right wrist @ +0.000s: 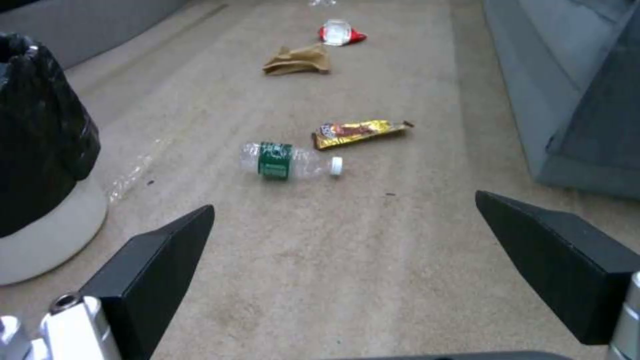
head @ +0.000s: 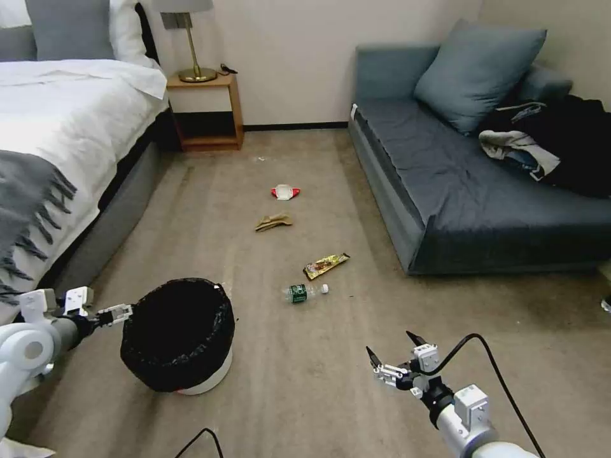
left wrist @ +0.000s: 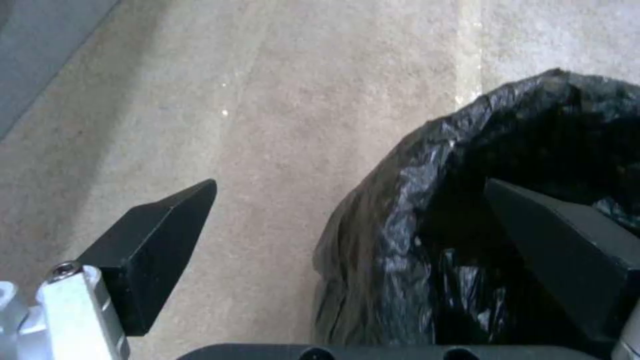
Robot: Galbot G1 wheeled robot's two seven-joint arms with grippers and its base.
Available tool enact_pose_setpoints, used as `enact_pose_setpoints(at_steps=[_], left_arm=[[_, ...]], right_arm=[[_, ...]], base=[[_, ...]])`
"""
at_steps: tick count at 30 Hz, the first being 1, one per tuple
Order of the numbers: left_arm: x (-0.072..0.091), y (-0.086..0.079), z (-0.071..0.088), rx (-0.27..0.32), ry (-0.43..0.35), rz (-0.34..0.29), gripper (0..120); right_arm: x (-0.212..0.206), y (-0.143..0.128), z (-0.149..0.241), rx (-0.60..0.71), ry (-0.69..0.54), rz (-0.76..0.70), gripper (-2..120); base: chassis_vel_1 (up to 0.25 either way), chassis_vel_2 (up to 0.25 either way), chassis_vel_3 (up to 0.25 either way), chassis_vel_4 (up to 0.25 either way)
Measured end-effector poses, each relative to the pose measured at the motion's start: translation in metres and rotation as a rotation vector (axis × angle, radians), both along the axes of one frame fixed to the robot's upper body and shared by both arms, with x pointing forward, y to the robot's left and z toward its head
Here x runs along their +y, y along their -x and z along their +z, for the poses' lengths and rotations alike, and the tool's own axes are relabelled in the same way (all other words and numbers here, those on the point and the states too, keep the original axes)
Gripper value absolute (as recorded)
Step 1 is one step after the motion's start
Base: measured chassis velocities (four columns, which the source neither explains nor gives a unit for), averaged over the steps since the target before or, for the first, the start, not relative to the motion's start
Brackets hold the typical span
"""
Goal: Pick up the trash bin, then pick up the garbage on the floor and place it into the trash bin.
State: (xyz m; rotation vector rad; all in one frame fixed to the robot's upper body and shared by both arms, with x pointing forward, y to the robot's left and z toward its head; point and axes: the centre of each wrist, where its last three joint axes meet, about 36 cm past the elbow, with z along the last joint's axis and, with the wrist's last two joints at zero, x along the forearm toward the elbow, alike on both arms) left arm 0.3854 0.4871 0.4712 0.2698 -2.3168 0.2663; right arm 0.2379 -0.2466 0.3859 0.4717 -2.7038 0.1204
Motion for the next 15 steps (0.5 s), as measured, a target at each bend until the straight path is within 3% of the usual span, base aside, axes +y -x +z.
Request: enact_pose_setpoints(at_steps=[6,15], left_arm=[[-0.003,-0.008,-0.01,0.008,0.031,-0.018,100],[-0.012,-0.008,-0.023,0.024,0.041,-0.041,100]], right_arm=[[0.0,-0.002,-0.001,0.001,0.0,-0.002,100],[-0.001,-0.004,-0.003,0.002,0.001,-0.003,100]], base=[[0.0,0.0,0.0,0.0],[0.0,0.0,0.0,0.0]])
